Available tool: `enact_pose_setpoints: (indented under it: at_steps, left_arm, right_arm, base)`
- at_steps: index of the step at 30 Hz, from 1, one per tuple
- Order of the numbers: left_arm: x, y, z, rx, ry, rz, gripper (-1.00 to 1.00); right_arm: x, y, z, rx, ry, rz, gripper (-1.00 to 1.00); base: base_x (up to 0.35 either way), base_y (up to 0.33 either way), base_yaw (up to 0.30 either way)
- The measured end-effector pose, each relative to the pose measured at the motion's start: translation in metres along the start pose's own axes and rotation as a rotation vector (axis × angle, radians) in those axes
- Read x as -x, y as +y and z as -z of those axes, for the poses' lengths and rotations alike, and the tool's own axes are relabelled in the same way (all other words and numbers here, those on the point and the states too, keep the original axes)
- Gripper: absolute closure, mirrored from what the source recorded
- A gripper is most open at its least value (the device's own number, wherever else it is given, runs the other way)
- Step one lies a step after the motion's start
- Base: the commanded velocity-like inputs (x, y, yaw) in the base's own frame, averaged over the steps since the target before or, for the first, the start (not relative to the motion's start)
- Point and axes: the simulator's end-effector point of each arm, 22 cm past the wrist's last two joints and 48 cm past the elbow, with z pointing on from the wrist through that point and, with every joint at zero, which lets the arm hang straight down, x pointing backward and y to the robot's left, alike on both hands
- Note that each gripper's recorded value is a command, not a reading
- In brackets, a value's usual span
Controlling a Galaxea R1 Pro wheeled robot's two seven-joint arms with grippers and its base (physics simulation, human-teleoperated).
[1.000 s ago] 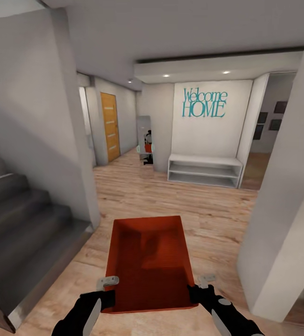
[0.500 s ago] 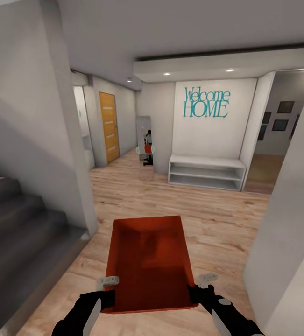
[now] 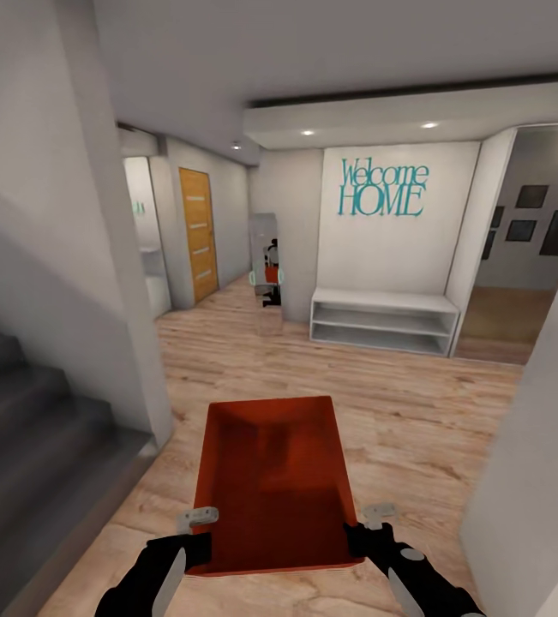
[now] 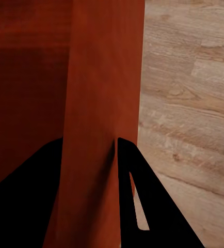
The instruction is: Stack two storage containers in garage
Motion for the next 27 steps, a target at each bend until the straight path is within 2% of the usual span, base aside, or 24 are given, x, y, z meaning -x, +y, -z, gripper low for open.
enact_pose_setpoints:
  at_steps: [27]
  left_arm:
    - [-0.0067,-0.0008,-0.0031,-0.004,0.001,0.014,1.00]
  right_arm:
    - [-0.0013,-0.0012,0.0001,-0.004,0.003,0.010,1.00]
  base:
    - [0.325,0.000,0.000]
